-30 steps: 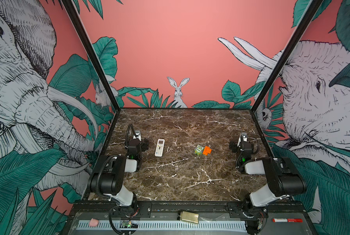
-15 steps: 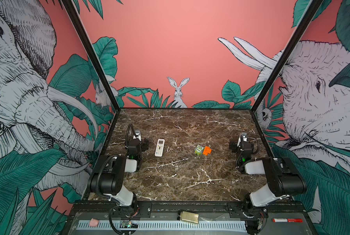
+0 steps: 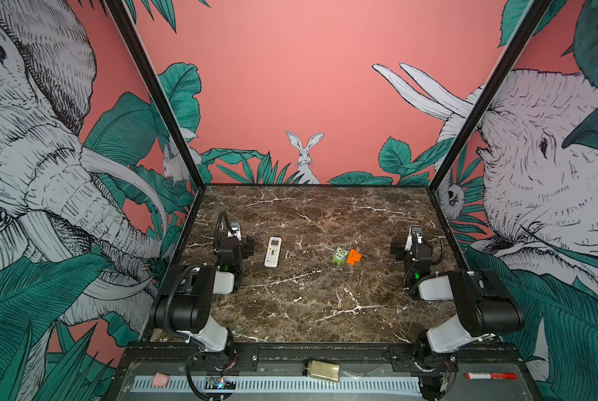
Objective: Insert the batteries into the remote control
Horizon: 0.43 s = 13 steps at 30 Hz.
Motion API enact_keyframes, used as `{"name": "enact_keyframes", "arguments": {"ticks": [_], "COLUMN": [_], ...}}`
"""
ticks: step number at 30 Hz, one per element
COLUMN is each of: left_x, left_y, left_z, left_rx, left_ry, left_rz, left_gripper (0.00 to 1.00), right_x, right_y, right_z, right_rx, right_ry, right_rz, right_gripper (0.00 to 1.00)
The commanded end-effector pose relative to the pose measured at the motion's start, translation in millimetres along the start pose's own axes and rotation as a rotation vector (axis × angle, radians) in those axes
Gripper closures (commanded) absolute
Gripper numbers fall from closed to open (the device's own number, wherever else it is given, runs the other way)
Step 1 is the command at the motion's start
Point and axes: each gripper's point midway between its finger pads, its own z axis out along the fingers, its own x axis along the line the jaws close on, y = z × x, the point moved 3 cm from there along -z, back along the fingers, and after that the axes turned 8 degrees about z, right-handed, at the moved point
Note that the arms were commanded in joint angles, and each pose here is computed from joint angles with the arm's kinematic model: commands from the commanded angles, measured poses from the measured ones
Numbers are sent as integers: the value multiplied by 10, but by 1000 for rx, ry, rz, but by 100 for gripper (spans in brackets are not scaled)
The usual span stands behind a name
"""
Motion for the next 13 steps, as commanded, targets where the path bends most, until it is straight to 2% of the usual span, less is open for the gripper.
{"name": "enact_keyframes", "arguments": {"ticks": [1, 13], "left_x": [24, 22], "left_y": [58, 60], "left_z": [-28, -27], "left_rx": [-26, -27], "left_ry": [2, 0], "left_rz": [-18, -17], "left_gripper": [0, 0], "right_x": [-30, -38], "right_y": [47, 52], "right_z": [57, 27], "right_rx": [21, 1], "right_ry": [-34, -33], "right_rz": [4, 8], "right_gripper": [1, 1]}}
